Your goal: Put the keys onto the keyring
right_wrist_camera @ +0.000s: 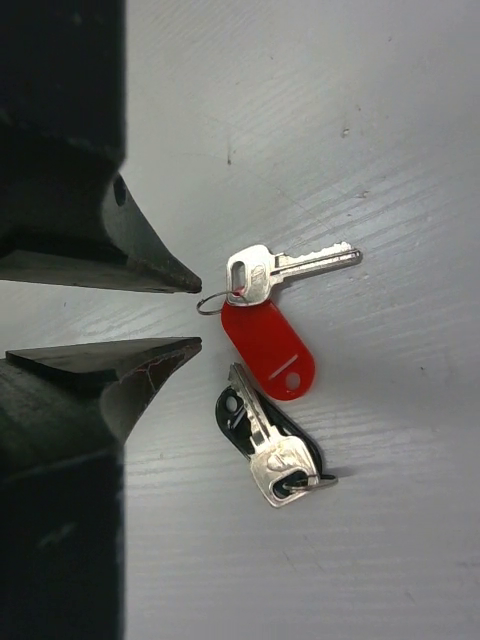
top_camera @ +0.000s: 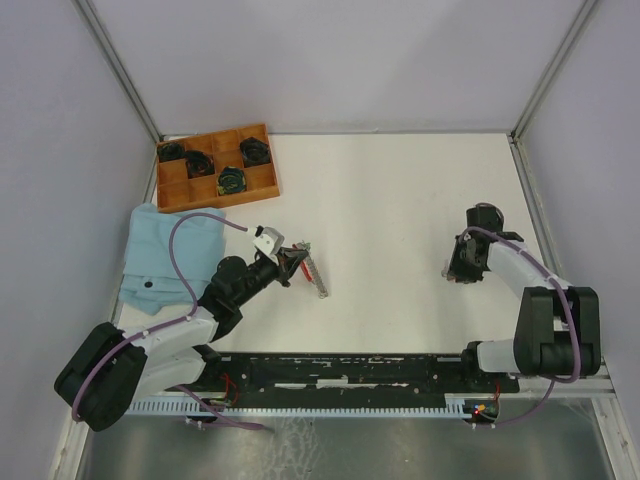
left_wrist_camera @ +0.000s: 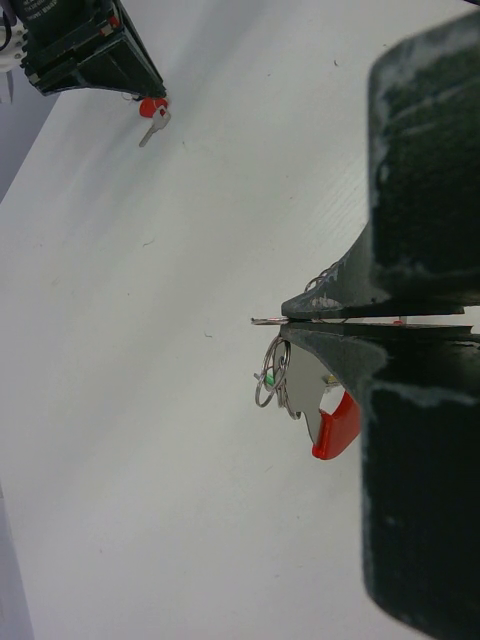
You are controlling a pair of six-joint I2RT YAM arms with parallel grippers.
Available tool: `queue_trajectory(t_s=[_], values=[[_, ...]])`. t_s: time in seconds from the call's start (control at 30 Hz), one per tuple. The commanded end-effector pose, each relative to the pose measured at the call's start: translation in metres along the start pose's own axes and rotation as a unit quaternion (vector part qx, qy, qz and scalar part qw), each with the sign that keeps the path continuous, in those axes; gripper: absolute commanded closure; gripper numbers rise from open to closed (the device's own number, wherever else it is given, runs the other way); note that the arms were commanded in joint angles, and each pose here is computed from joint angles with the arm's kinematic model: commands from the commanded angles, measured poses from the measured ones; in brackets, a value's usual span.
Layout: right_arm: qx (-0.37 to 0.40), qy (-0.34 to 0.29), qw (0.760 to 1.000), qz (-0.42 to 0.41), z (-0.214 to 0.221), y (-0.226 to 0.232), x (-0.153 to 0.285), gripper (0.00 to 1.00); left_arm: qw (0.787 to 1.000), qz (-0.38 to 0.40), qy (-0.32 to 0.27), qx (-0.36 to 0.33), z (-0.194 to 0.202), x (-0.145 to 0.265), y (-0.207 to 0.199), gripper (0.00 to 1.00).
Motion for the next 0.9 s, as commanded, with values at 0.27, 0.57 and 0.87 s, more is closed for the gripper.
queue_trajectory(t_s=[0.27, 0.57, 0.87], values=[[0.012, 0.007, 1.000, -0.019, -0.014, 0.012, -0.005, 0.72, 0.999, 0.004, -0.038, -0.026, -0.021, -0.002, 0.001, 0.97], [0.018, 0.007, 1.000, -0.018, -0.019, 0.014, -0.006, 0.83, 0.999, 0.005, -0.039, -0.026, -0.021, -0.002, 0.001, 0.97], [0.045, 0.000, 0.998, -0.044, -0.014, 0.025, 0.012, 0.99, 0.999, 0.006, -0.040, -0.027, -0.022, -0.001, 0.001, 0.97]])
Point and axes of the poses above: each gripper's point midway between its finger pads, its own x axis back along the fingers, its own y axis along the line the jaws close on, z = x × y, the point moved 1 cm from there along x, back along the fingers, and after that the axes turned 11 degrees about -x, right-handed, at the moved point
